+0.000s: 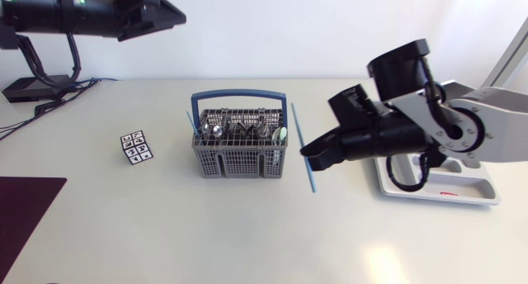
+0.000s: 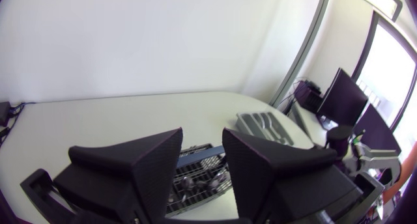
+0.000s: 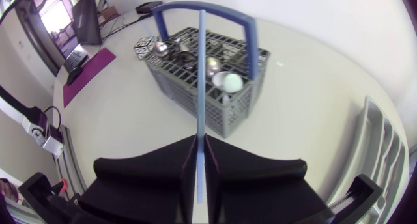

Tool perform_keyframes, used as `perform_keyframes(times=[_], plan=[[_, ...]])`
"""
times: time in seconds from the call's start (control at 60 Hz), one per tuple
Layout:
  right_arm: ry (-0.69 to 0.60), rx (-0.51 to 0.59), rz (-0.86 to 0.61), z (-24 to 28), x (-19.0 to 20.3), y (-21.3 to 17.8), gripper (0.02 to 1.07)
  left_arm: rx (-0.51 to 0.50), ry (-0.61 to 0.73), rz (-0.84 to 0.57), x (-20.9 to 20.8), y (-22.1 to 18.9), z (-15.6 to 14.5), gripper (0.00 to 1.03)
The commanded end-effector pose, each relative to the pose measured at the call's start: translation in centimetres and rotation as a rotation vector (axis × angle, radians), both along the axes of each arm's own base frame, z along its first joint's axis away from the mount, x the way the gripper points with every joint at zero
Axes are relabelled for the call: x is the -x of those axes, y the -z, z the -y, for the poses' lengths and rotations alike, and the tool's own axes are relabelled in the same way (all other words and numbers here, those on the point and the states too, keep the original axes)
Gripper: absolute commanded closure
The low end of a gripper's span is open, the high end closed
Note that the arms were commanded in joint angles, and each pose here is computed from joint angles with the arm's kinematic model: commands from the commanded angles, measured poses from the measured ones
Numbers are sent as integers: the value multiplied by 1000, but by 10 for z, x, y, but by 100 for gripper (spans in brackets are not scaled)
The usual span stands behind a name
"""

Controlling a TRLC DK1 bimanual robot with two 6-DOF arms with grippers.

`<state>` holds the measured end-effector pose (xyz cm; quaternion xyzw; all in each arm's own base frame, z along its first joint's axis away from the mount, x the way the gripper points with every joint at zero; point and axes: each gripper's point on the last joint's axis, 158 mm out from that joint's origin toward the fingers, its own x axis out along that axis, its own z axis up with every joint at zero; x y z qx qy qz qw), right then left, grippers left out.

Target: Transfer all utensils from the basket to the drawer tray.

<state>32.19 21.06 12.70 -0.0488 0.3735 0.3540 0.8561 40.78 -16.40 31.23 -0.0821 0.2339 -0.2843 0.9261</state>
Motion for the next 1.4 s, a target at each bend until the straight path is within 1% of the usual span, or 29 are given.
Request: perform_keyframes(times=[0.0,0.033,0.133,0.2,0.317,0.567,0.7,0.8,0.833,0.9,0.933,0.967,1.0,1.017,1.067,1.1,1.167,1.333,1.383], plan=[[74,-5,-21,31,-6,3,101,-137,29,-23,-1,49,-10,57],[112,-9,-24,45,-13,1,101,-175,22,-22,-3,61,-16,57],[259,-7,-29,94,-39,1,101,-234,32,-27,-7,90,-25,57],[363,3,-51,131,-56,7,101,-281,54,-8,-9,102,-29,57],[501,25,-87,183,-81,22,101,-332,78,-16,-14,118,-35,58],[649,67,-167,239,-110,64,100,-475,214,-2,0,153,-35,57],[709,89,-201,261,-117,85,99,-510,280,-1,10,167,-33,57],[737,109,-233,273,-120,102,98,-525,302,6,13,173,-35,57],[743,113,-246,276,-121,107,94,-529,315,8,14,176,-35,57],[751,118,-260,278,-120,112,68,-536,320,13,14,181,-38,58],[753,122,-265,279,-119,114,52,-536,320,19,14,184,-38,58],[753,123,-268,278,-117,114,39,-536,311,31,12,185,-40,58],[754,127,-272,278,-115,114,29,-532,302,40,10,189,-40,58],[754,130,-272,278,-114,114,25,-530,299,41,9,191,-40,58],[751,133,-273,276,-112,114,20,-516,287,38,8,197,-39,58],[748,134,-272,274,-111,114,19,-512,289,35,8,202,-38,58],[744,132,-275,269,-108,114,13,-498,288,33,8,210,-33,58],[705,132,-265,247,-101,107,12,-462,260,93,3,210,-22,59],[693,135,-251,241,-99,102,12,-453,255,100,1,212,-19,63]])
